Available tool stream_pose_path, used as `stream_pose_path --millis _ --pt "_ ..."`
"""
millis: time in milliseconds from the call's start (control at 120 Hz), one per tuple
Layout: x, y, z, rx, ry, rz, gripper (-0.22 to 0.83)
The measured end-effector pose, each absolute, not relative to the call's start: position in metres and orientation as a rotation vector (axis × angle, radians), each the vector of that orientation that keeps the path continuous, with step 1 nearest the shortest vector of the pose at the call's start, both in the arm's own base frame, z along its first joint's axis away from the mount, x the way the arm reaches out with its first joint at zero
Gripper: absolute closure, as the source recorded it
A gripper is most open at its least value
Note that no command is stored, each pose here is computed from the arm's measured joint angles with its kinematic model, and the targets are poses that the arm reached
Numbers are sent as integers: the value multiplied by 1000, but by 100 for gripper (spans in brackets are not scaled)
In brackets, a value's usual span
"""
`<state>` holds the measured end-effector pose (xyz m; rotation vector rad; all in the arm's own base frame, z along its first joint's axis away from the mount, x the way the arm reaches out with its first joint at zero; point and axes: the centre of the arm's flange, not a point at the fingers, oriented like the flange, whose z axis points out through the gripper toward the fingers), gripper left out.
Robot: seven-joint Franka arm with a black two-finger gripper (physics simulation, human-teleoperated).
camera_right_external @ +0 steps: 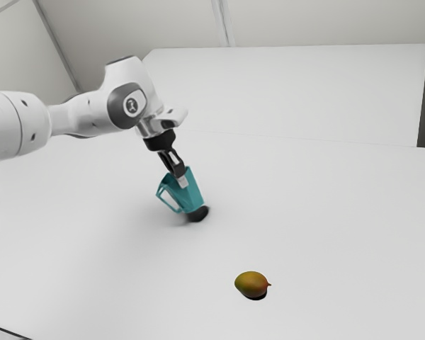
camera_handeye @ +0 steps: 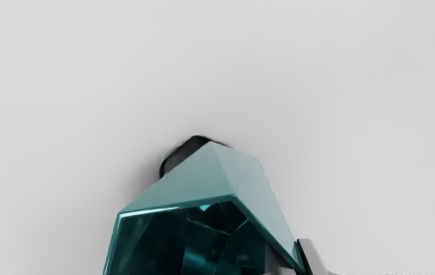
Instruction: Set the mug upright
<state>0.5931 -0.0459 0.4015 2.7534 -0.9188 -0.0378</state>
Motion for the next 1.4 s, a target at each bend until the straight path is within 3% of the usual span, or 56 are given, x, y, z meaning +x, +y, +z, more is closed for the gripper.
stream_pose_path --millis 225,592,1067,1275,1400 --pt "559 -70 395 2909 -884 -20 79" --pt "528 -92 383 3034 -710 -8 79" --pt "519 -96 365 3100 -533 -17 78" --pt "520 -87 375 3115 -455 19 36" --pt "518 -82 408 3144 -420 100 20"
